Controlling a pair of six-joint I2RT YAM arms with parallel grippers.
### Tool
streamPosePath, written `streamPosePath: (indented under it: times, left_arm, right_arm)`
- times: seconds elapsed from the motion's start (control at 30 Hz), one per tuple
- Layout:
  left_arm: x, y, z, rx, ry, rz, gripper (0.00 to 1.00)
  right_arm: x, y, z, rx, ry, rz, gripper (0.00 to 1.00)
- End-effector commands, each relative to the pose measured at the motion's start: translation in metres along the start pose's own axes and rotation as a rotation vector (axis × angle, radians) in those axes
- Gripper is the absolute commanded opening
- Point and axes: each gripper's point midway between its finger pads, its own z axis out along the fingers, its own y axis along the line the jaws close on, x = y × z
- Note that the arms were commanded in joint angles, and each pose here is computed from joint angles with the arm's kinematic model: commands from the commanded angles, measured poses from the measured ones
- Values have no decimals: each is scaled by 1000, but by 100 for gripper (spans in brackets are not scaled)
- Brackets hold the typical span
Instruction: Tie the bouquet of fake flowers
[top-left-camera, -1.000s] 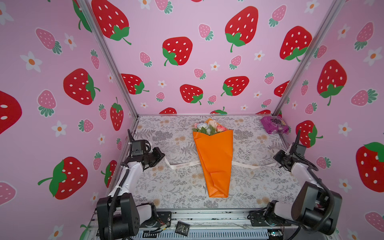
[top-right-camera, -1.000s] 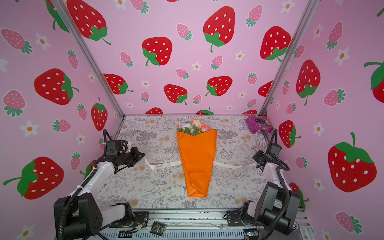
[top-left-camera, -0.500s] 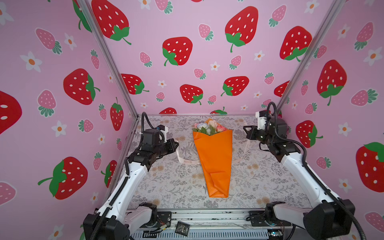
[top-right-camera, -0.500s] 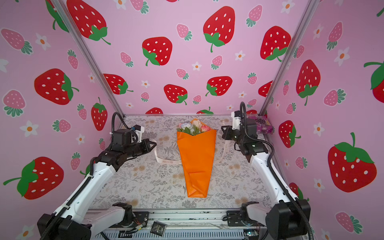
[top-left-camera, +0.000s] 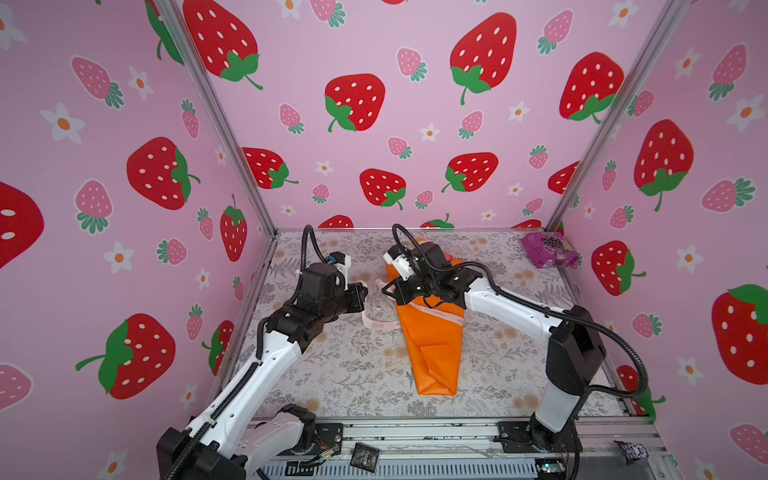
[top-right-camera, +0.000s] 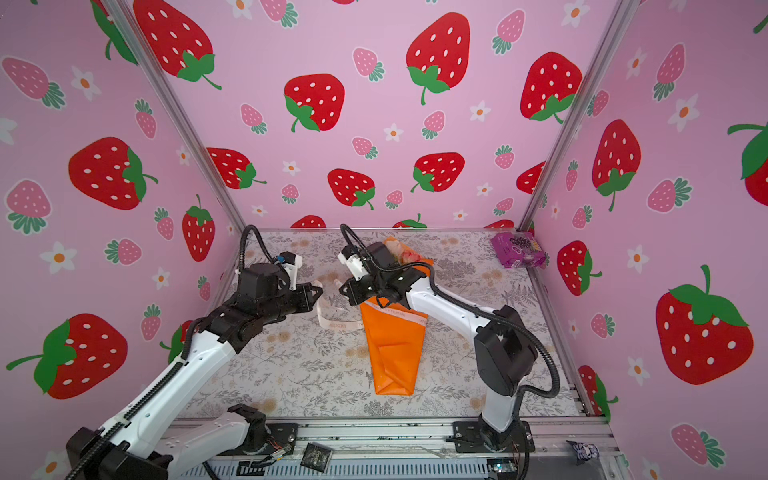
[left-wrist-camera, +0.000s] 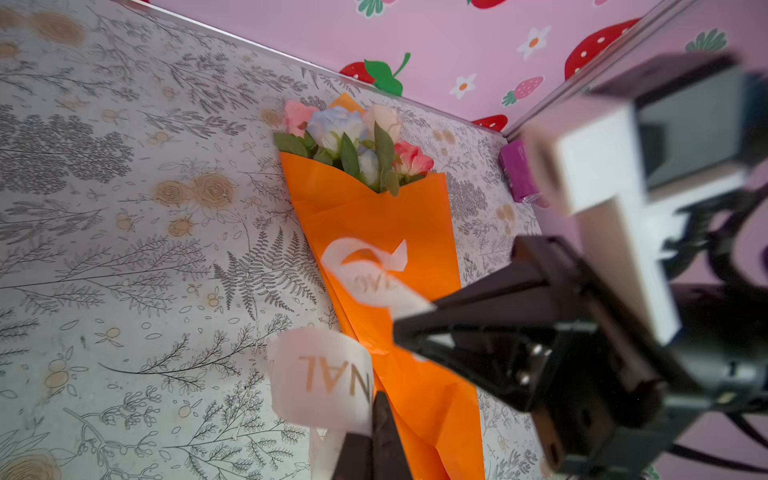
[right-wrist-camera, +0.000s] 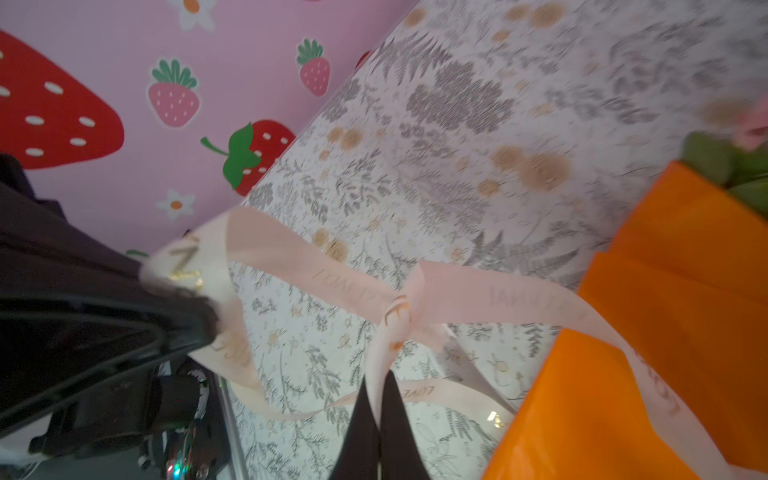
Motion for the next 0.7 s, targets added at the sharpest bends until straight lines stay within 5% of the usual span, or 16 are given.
streamPosePath:
  times: [0.0, 0.27, 0.4, 0.57, 0.67]
  left_arm:
    - [-10, 3, -5, -25, -66, -15, 0]
    - [-6, -10, 9, 44, 13, 22, 0]
    - [-13, -31, 14, 123, 39, 89, 0]
    - [-8, -61, 31, 225, 166, 218, 0]
    - [4, -78, 48, 277, 273, 307, 0]
  right_arm:
    - [-2, 24, 5, -127, -4, -29, 0]
    - [37, 13, -1, -103, 53, -74, 2]
    - [45, -9, -21, -31, 36, -44, 22]
    - [29, -31, -73, 60, -159, 15, 45]
    - [30, -69, -114, 225, -286, 104, 47]
